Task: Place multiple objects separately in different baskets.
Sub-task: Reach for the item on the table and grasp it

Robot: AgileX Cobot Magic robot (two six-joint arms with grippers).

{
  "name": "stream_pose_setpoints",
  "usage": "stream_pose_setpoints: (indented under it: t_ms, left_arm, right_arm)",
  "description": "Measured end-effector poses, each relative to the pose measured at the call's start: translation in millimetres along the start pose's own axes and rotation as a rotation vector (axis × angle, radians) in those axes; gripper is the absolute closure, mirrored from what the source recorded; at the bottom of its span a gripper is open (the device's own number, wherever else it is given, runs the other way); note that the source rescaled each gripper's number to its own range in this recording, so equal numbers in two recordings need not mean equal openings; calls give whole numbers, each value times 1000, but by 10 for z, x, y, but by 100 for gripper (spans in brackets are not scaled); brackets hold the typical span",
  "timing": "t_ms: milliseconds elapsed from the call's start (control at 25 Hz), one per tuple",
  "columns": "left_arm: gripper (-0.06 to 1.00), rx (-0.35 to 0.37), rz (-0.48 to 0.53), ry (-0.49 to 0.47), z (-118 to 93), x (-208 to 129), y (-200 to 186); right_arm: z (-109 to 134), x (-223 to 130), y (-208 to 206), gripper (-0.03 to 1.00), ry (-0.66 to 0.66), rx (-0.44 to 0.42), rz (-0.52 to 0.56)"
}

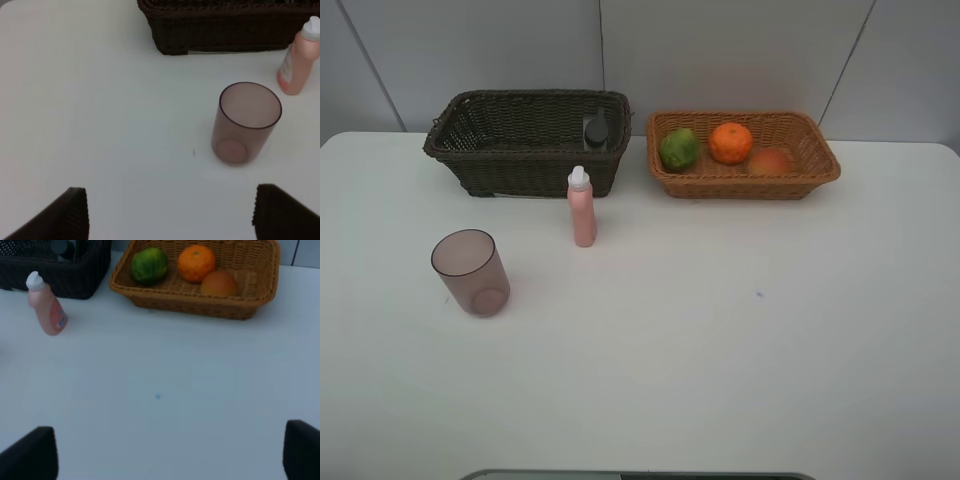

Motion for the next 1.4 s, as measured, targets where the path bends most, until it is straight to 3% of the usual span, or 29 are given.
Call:
stream_pose_setpoints:
  t_ms: [320, 640, 1080, 1400]
  left_arm:
    - [10, 0, 0, 0, 0, 0, 0]
    - [10, 0, 0, 0, 0, 0, 0]
    - [10, 0, 0, 0, 0, 0, 0]
    - [10, 0, 0, 0, 0, 0, 0]
  right_arm:
    - [26, -40, 103, -3, 6, -11, -151]
    - [3, -147, 168, -3, -8, -45, -81]
    - [-58, -168, 151, -3, 138, -330, -24]
    - [-63, -170, 147, -3, 154, -361, -19]
Point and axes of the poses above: a point on each arm's last joint axis where the gripper is mounted, y pointing out along that axis toward the gripper, z along the wrist's bending axis when the last joint is at zero, x = y × z, the point moved 3 cm from there along y, pointing out along that axis toward the gripper, and after that the axes turned 12 degrees about -y, right-handed, at the moved point
